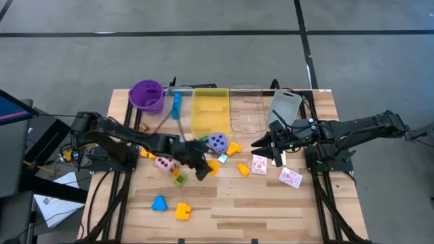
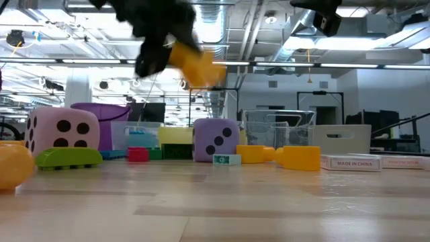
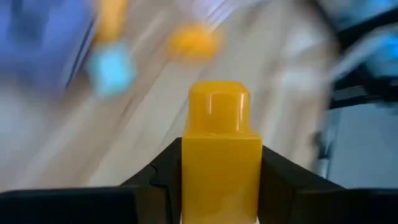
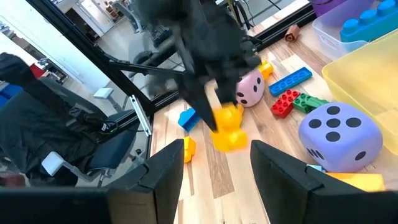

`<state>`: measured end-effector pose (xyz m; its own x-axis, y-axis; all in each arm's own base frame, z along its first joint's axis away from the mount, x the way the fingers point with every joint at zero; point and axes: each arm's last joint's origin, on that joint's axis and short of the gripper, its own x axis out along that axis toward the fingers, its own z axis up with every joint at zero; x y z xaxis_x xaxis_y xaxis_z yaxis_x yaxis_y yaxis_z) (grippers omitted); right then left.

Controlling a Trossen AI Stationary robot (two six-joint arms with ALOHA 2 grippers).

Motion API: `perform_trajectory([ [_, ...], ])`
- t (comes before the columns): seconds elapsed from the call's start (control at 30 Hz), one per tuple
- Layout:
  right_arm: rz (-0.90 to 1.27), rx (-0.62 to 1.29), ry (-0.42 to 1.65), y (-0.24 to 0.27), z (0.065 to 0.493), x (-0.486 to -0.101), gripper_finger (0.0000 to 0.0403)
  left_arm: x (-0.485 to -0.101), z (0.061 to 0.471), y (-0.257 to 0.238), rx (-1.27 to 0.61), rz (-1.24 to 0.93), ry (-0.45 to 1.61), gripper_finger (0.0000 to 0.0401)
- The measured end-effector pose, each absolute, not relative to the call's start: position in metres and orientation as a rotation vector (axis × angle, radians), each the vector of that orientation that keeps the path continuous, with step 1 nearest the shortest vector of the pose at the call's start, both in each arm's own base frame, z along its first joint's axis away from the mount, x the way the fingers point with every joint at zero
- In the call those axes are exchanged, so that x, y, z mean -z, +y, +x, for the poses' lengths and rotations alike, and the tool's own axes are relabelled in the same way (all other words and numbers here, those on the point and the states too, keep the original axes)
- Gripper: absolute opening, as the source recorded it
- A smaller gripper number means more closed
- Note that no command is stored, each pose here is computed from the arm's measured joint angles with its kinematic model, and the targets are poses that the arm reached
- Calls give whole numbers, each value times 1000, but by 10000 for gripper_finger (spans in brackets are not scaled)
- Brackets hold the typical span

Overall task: Pick & Place Toys
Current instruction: Put the yellow stud game piece into the left transparent bin

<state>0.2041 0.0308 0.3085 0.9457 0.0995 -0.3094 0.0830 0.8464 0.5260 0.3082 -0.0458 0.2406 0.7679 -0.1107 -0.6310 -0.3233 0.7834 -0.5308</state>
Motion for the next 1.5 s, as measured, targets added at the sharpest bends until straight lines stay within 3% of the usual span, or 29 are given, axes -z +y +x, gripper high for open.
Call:
perform_trajectory([
  [0.2, 563, -10, 331, 31, 204, -309, 179, -316, 279, -45, 233, -391, 332, 115],
  [0.4, 554, -13, 327, 31, 204, -309, 179, -378, 236, -50, 608, -368, 10, 125],
  [0.53, 554, -13, 326, 31, 204, -309, 179, -400, 216, -61, 710, -271, -175, 114],
  [0.7, 533, -18, 316, 30, 205, -310, 179, -398, 215, -73, 699, -242, -178, 114],
  [0.83, 534, -20, 308, 30, 205, -311, 179, -393, 223, -73, 598, -259, -157, 114],
  [0.97, 534, -20, 308, 30, 205, -311, 179, -387, 232, -64, 375, -279, -149, 123],
  [1.37, 535, -20, 300, 31, 206, -312, 179, -353, 266, 1, -810, -270, -138, 117],
  [1.5, 543, -19, 299, 31, 206, -312, 179, -334, 268, 26, -1037, -223, -43, 115],
])
